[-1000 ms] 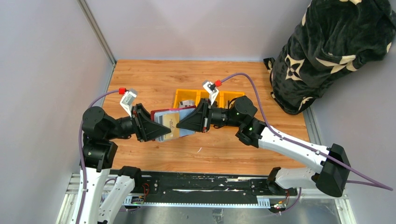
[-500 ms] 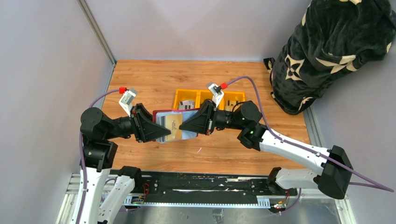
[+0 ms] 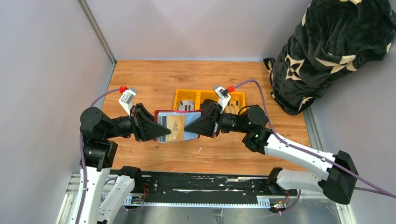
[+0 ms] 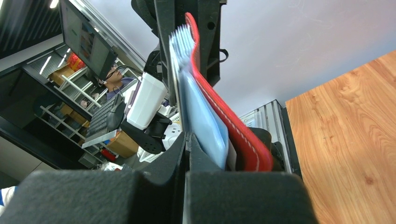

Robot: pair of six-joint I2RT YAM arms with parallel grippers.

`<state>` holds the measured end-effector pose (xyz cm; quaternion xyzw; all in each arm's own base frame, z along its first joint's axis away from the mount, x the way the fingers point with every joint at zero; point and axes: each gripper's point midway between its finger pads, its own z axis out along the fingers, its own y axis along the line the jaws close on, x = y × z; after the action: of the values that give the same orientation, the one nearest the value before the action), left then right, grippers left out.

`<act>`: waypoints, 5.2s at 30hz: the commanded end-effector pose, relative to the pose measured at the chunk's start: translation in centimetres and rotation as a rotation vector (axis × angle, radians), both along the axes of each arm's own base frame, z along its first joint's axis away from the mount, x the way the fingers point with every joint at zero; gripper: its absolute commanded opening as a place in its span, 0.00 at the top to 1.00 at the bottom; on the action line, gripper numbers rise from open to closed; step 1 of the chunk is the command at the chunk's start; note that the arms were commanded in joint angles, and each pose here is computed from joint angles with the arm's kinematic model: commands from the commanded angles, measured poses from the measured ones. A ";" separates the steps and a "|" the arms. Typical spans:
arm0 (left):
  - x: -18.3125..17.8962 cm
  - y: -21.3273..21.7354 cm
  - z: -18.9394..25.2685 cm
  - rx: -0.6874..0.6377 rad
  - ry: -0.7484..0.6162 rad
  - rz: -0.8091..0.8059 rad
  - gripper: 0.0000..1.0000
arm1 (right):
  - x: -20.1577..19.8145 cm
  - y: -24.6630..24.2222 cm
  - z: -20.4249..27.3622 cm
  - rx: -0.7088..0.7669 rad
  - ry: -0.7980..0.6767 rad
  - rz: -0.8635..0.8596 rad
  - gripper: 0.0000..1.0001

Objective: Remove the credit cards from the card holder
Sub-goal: Remove the credit card from the card holder, then place the credit card in the storage box.

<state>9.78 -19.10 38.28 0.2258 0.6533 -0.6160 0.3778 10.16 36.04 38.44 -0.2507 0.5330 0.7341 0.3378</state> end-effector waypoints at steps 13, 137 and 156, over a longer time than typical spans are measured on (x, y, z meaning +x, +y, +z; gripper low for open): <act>0.0 0.2 1.2 0.004 -0.096 0.045 0.76 | -0.9 -0.6 2.5 0.069 -0.057 0.026 0.56; 1.7 1.5 -0.3 0.186 -0.207 0.165 1.00 | 24.4 -21.3 -22.3 -1.083 0.356 -0.875 1.00; 1.7 1.3 -0.1 0.170 -0.212 0.155 1.00 | 26.4 -20.9 -29.5 -1.278 0.417 -0.791 1.00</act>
<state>11.83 -17.64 36.83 0.2522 0.6966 -0.4962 0.4528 36.49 15.85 9.30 -0.0344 0.9497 0.1725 0.2589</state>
